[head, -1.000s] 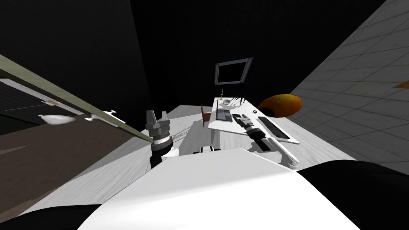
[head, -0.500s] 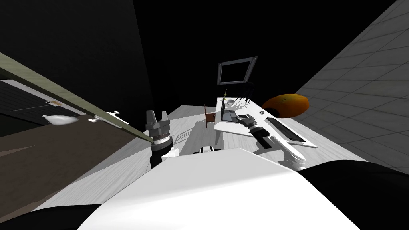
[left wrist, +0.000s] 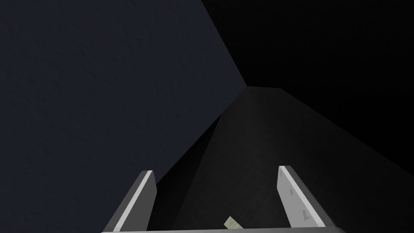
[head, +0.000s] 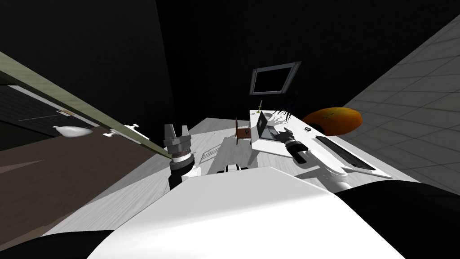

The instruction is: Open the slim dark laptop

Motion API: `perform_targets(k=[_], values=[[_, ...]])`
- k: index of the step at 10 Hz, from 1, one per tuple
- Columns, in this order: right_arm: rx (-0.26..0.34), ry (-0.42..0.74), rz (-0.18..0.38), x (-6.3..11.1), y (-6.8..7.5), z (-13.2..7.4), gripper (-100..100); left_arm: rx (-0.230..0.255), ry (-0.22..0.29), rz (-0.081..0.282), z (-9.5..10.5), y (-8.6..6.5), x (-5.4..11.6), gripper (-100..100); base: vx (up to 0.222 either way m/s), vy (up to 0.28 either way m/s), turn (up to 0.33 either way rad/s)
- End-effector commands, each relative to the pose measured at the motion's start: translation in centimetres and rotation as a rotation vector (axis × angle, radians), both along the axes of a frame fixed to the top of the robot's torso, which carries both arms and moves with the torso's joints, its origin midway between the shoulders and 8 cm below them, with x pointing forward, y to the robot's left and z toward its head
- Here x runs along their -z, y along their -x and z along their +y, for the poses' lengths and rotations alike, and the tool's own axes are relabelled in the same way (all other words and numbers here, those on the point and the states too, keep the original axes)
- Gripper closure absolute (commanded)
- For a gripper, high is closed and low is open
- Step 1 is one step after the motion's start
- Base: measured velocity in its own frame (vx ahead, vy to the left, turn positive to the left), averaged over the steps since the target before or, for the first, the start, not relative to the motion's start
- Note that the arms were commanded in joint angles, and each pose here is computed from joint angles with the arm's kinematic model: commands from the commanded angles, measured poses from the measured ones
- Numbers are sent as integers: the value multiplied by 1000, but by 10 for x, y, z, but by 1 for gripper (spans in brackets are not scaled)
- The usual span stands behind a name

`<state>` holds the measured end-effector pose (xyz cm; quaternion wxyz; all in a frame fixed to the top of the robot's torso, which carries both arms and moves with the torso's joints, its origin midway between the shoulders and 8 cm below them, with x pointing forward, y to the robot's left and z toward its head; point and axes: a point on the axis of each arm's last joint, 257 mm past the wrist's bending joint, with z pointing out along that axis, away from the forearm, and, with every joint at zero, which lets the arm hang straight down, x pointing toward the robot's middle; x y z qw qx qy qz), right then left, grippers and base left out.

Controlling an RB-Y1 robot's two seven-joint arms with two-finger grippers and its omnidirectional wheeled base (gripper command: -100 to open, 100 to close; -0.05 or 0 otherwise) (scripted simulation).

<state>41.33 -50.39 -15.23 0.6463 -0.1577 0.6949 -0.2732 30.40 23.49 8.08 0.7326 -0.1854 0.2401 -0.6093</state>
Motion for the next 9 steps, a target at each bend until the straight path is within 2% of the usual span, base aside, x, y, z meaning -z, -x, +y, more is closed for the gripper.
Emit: perform_targets(k=[1, 5, 9], values=[[70, 134, 46, 2, 1, -32, -100, 0, 0, 0, 0, 0, 0, 0, 79, 172, 73], [181, 342, 120, 0, 5, -85, -100, 0, 0, 0, 0, 0, 0, 0, 100, 188, 53], [279, 529, 182, -11, 13, -131, -100, 0, 0, 0, 0, 0, 0, 0, 89, 135, 46]])
